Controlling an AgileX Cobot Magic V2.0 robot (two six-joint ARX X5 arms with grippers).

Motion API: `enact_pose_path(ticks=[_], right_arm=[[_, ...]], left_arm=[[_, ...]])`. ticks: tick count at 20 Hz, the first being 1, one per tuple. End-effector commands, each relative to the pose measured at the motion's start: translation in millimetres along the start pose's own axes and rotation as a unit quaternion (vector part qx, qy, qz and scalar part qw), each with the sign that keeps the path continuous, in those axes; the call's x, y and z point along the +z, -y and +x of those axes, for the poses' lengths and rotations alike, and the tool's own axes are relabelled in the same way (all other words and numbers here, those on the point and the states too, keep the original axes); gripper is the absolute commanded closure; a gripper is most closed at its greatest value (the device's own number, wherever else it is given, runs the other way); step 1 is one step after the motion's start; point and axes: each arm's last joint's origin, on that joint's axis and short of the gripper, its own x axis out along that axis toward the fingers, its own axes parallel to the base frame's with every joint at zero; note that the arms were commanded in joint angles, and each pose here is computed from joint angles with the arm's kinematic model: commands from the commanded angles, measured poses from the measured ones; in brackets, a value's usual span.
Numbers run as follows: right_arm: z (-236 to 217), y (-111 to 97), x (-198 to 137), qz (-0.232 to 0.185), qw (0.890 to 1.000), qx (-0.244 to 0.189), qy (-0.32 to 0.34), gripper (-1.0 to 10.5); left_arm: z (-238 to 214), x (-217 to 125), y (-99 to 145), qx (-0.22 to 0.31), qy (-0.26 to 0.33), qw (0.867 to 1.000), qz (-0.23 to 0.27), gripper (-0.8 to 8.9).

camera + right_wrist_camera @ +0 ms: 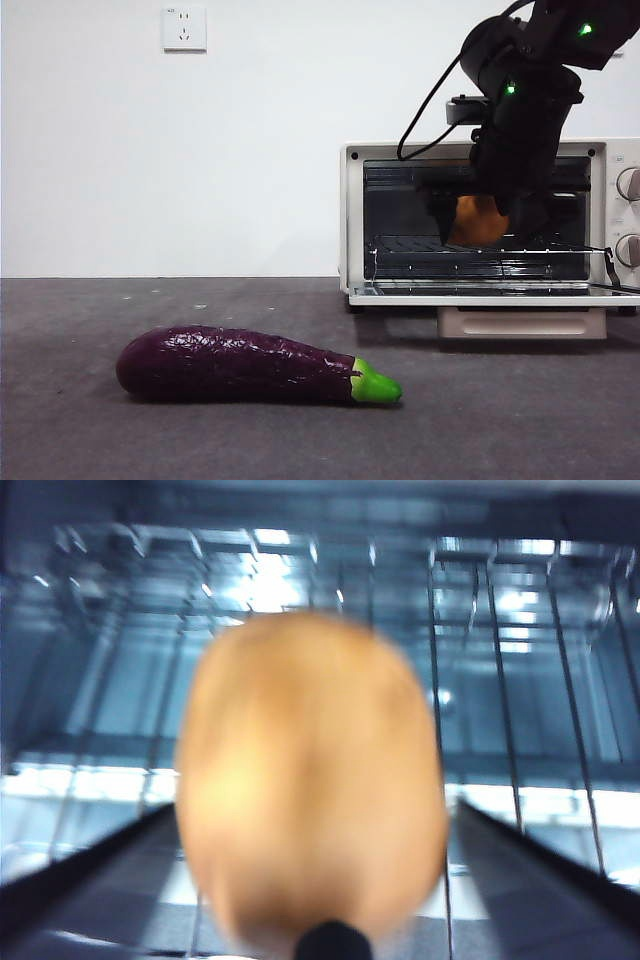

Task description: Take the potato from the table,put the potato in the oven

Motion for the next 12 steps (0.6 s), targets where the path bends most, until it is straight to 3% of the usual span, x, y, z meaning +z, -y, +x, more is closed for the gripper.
enact_pose_path(ticks=[1, 5, 8, 10, 12], right_arm=[[0, -2, 8, 0.01, 1.0, 0.001, 0.005, 3.4], [-33, -2, 26, 0.007, 1.0, -0.013, 0.014, 3.4], [-78, 5, 14, 0.009, 0.995, -0.028, -0.095, 3.4], [-110, 3, 6, -0.019, 0.99, -0.035, -0.137, 3.5], [-147, 0, 4, -0.059, 0.989, -0.022, -0.135, 3.5]], left_arm=[[1, 0, 0, -0.002, -0.001, 1.0, 0.001, 8.19], [3, 1, 0, -0.002, -0.003, 1.0, 0.001, 8.18], [11, 9, 2, -0.002, -0.001, 1.0, 0.011, 8.18], [20, 24, 3, 0.001, 0.03, 0.999, 0.026, 8.19], [33, 42, 6, -0.006, 0.06, 0.998, 0.023, 8.2]])
